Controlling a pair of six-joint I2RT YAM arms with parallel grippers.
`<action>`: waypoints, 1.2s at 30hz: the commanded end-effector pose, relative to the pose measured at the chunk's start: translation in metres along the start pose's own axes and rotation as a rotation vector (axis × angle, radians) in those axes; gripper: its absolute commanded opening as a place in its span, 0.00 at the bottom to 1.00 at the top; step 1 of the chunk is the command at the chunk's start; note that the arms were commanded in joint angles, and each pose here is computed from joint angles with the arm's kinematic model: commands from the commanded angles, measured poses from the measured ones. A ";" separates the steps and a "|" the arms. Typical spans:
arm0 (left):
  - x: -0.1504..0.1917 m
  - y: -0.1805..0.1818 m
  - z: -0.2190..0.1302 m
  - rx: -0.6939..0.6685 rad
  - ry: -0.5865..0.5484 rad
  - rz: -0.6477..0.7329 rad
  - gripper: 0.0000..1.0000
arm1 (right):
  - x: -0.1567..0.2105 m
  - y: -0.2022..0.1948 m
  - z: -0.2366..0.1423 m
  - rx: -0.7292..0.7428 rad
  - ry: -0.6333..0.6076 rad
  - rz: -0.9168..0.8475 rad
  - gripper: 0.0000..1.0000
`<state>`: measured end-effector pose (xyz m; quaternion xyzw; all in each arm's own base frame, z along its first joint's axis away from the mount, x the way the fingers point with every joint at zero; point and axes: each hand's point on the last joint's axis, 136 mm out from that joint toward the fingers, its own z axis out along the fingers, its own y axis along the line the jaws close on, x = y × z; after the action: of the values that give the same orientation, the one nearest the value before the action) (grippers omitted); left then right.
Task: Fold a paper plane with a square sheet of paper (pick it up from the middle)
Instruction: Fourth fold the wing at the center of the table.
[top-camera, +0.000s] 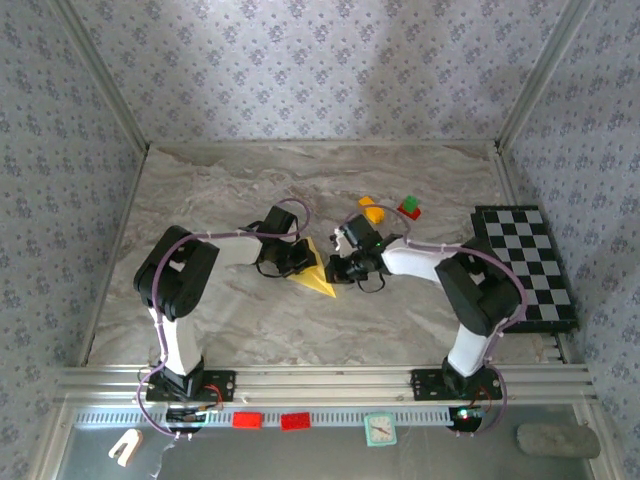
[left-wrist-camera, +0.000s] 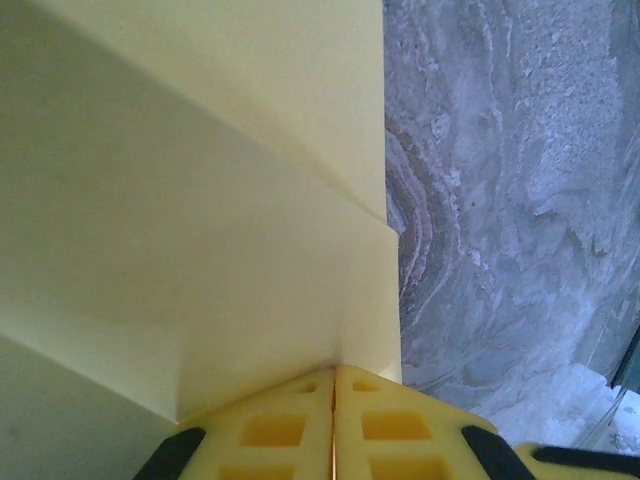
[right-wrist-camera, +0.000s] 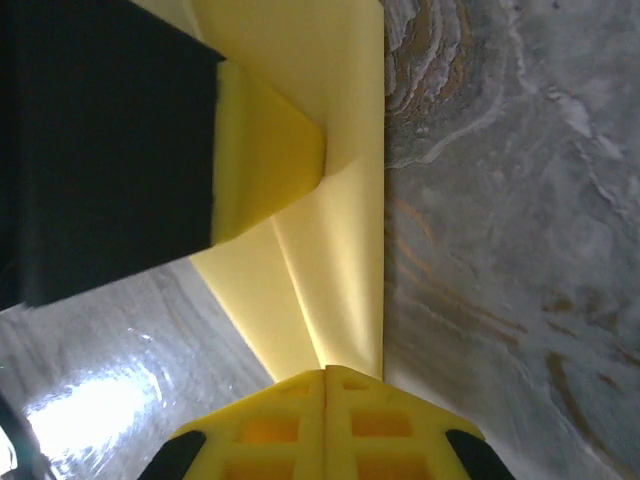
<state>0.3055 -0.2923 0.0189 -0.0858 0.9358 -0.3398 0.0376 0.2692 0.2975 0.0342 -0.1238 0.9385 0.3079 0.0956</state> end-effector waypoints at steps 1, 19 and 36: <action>0.018 0.036 0.013 -0.112 0.056 -0.050 0.08 | -0.005 -0.003 0.012 0.027 -0.004 0.008 0.03; -0.017 0.028 -0.006 -0.093 0.012 0.114 0.14 | 0.044 -0.056 0.018 0.206 0.146 0.022 0.03; -0.082 0.083 -0.024 -0.181 -0.053 0.070 0.13 | 0.052 -0.069 0.020 0.266 0.185 0.018 0.03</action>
<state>0.3509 -0.2480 0.0186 -0.0323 0.9410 -0.3336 0.0465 0.2792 0.2972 0.0194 -0.1468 0.9435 0.2751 0.1121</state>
